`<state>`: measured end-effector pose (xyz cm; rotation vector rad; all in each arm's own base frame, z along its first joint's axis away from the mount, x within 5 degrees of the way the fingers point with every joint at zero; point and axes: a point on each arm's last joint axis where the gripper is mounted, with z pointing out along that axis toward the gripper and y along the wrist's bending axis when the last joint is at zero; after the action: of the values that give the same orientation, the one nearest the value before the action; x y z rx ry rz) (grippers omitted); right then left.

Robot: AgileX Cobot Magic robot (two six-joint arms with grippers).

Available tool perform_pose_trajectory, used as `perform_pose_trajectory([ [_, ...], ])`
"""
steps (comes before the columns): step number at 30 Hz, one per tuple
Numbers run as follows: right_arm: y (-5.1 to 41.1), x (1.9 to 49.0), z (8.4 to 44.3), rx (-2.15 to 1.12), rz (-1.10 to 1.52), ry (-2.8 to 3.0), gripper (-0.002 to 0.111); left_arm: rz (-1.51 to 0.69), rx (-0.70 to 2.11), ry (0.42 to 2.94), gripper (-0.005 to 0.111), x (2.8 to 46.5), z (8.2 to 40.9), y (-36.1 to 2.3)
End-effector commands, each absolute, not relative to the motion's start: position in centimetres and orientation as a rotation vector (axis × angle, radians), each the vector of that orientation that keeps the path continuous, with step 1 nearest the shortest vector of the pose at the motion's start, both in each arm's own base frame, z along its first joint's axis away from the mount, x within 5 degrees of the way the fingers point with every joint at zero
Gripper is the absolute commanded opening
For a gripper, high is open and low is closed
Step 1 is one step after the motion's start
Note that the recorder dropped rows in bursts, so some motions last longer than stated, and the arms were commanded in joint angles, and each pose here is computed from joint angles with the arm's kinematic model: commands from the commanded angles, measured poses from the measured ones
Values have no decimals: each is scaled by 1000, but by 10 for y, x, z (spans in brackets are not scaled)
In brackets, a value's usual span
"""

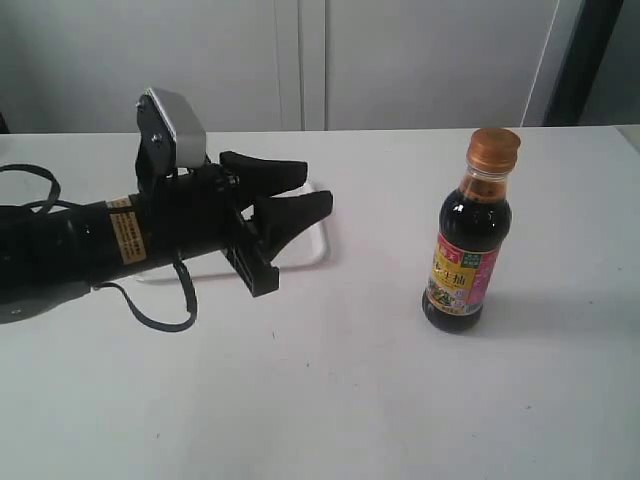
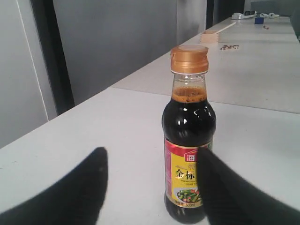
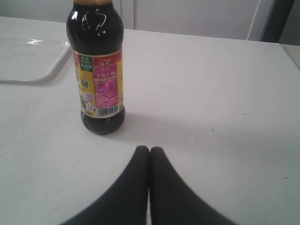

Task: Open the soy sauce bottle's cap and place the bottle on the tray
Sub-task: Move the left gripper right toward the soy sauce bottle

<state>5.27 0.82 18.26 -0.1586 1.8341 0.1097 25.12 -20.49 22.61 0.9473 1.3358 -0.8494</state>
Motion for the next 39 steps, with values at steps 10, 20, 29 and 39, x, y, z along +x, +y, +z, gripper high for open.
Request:
perform_pose_trajectory([
  [10,8,53,182,-156,106,1826,0,-962,1019,1253,101,251,214,-276],
  [20,8,53,182,-156,106,1826,0,-1043,1029,1292,101,267,188,-309],
  [29,8,53,182,-156,106,1826,0,-1069,1027,1286,101,276,176,-330],
  [39,8,53,182,-136,121,1828,0,-1100,991,1280,101,290,170,-348],
])
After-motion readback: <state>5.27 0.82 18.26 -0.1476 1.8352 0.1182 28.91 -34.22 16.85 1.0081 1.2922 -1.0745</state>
